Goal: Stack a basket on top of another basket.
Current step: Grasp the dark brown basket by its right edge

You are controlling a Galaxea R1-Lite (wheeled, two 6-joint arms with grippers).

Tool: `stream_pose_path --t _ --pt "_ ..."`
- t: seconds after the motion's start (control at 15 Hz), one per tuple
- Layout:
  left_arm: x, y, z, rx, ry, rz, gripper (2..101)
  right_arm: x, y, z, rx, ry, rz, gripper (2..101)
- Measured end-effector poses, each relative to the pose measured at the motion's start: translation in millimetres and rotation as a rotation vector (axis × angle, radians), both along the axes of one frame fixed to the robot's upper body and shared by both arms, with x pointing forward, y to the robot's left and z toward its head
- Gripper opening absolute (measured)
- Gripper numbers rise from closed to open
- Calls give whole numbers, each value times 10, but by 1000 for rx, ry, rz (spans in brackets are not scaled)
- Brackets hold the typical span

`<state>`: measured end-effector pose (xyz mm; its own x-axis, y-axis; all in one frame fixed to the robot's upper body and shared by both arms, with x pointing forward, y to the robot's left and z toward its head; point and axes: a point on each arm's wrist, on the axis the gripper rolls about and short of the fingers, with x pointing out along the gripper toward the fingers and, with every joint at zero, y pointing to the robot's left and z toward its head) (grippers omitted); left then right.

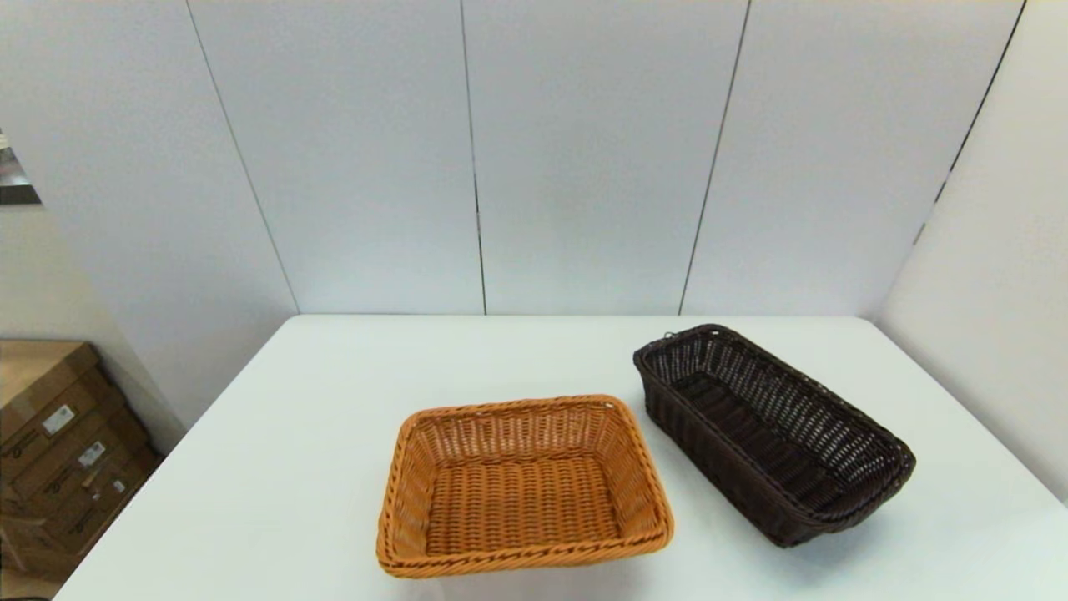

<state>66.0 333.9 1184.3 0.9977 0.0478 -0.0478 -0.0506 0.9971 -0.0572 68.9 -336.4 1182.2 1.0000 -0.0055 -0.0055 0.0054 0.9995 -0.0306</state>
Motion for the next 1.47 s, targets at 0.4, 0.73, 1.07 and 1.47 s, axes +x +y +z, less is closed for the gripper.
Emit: stream_pose_path --t 0.4,0.73,1.07,1.47 --pt "1 0 -5 -5 2 2 978 -45 2 622 -20 169 -36 977" --pt "1 1 -5 -6 2 4 978 566 -34 1301 -10 454 -97 977" --pt "1 1 -6 -8 2 3 978 1520 29 1431 118 804 -125 977" --pt "1 1 -5 -18 1 3 978 2396 484 1103 420 1032 -388 977"
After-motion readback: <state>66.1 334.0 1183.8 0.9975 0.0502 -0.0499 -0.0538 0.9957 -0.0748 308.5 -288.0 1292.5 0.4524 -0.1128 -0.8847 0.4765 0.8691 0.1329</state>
